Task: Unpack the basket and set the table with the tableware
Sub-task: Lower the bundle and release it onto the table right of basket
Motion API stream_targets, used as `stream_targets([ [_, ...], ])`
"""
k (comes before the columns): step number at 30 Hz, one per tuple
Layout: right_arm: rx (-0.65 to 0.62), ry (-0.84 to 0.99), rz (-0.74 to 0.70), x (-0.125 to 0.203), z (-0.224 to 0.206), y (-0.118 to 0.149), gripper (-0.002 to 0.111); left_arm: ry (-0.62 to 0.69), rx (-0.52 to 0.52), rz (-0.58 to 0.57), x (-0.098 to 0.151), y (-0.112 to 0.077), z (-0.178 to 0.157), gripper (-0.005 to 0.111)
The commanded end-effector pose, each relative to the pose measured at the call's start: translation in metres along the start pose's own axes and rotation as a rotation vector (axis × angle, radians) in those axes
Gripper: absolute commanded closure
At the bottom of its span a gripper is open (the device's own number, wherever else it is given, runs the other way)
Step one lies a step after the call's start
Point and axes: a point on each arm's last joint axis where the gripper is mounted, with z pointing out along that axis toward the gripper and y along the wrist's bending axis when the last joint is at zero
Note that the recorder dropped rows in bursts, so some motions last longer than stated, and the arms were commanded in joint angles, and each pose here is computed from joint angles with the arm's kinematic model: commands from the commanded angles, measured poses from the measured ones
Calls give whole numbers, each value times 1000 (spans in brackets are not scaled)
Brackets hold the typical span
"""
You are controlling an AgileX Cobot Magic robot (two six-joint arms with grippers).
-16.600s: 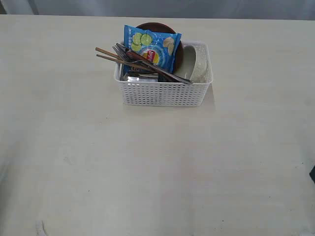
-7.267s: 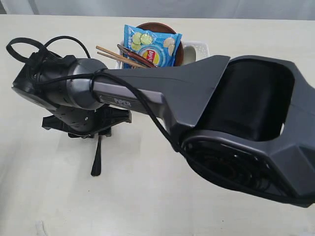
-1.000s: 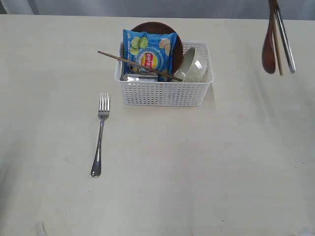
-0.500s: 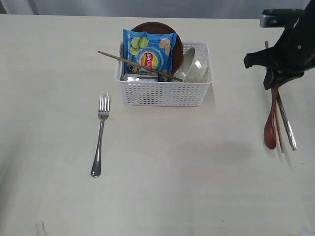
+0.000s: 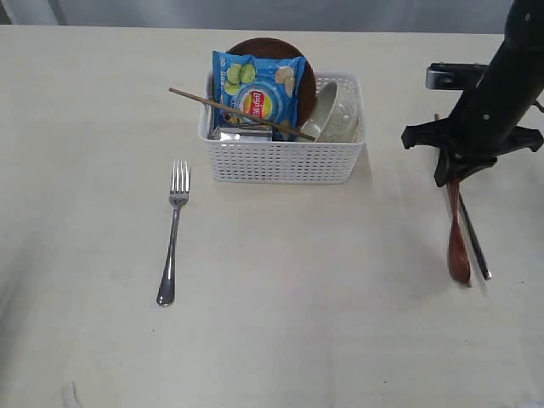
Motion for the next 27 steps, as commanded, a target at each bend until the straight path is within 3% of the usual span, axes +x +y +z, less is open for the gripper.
stream_targets([
  [1, 0, -32, 20, -3, 0, -1, 107, -11, -4, 6, 0, 0, 0, 107],
  [7, 0, -10, 29, -3, 8, -2, 77, -11, -4, 6, 0, 0, 0, 107],
  [9, 0, 5, 30, -3, 13, -3, 73, -11, -4, 6, 0, 0, 0, 107],
  [17, 5, 7, 24, -2, 11, -3, 73, -11, -4, 6, 0, 0, 0, 107],
  [27, -2, 3, 56, 8, -26, 1, 73, -11, -4, 6, 0, 0, 0, 107],
])
